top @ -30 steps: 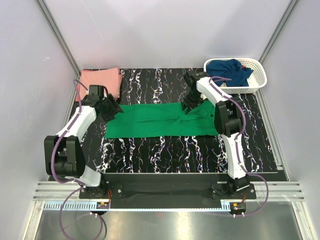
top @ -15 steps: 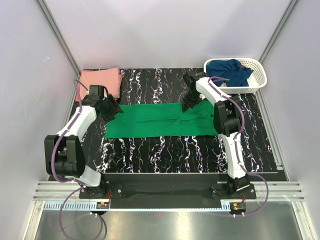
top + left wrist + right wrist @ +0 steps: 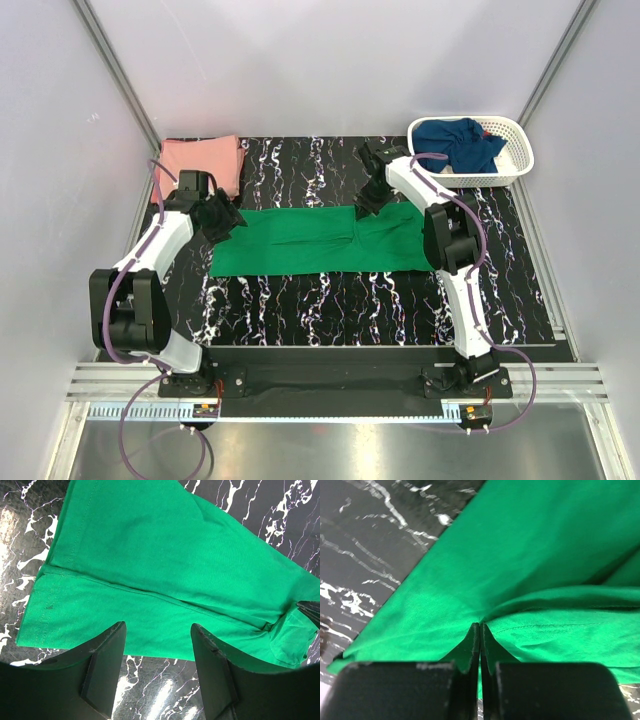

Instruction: Fold and stack the t-shirts

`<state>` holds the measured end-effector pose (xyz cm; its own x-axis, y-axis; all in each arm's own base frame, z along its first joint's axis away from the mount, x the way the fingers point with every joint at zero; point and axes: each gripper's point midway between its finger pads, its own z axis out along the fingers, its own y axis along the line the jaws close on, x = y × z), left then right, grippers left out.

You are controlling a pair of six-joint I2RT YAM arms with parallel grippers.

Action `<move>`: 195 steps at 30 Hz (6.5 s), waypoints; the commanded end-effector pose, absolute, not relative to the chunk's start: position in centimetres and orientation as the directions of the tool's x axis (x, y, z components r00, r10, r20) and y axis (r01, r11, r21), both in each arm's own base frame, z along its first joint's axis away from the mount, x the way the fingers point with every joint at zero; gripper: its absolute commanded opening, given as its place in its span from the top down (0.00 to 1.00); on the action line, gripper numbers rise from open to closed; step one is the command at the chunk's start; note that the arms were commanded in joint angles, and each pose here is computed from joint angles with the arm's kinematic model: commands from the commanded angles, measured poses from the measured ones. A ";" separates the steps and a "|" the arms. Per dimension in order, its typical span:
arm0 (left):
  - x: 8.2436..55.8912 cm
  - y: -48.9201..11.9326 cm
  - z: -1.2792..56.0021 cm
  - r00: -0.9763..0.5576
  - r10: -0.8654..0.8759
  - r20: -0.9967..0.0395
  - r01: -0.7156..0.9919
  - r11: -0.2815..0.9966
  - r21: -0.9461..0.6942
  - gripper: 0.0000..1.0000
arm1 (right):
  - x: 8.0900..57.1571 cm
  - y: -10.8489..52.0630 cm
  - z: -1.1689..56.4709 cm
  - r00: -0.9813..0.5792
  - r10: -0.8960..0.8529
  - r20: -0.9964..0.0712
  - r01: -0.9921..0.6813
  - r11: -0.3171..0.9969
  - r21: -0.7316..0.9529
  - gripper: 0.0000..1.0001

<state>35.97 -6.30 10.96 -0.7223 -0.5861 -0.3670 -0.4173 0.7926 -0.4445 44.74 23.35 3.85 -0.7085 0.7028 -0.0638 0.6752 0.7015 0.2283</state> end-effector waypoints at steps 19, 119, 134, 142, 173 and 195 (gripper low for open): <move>36.6 -6.1 11.8 -0.709 -0.591 -0.385 -0.411 0.790 -0.456 0.40 | 46.2 26.7 7.3 -0.822 0.553 -0.136 0.458 0.784 0.420 0.91; 29.9 2.9 1.9 -0.556 -0.771 -0.311 -0.771 0.618 -0.154 0.32 | 32.3 3.3 1.1 -0.838 0.506 -0.204 0.475 0.861 0.182 1.00; 31.8 0.6 14.3 -0.465 -0.724 -0.510 -0.539 0.688 -0.486 0.30 | 32.9 -2.2 3.1 -0.815 0.517 -0.263 0.537 0.843 -0.007 0.98; 36.9 -2.8 11.3 -0.712 -0.555 -0.430 -0.309 0.798 -0.517 0.35 | 35.7 4.1 10.2 -0.764 0.566 -0.309 0.423 0.801 0.423 0.79; 35.7 -1.7 0.8 -0.858 -0.438 -0.268 -0.403 0.898 -0.178 1.00 | 36.9 5.8 9.8 -0.781 0.532 -0.327 0.327 0.794 0.512 0.81; 22.8 8.4 3.2 -0.480 -0.806 -0.345 -0.838 0.538 -0.089 0.99 | 40.1 15.0 3.4 -0.887 0.351 -0.300 0.245 0.909 0.338 0.87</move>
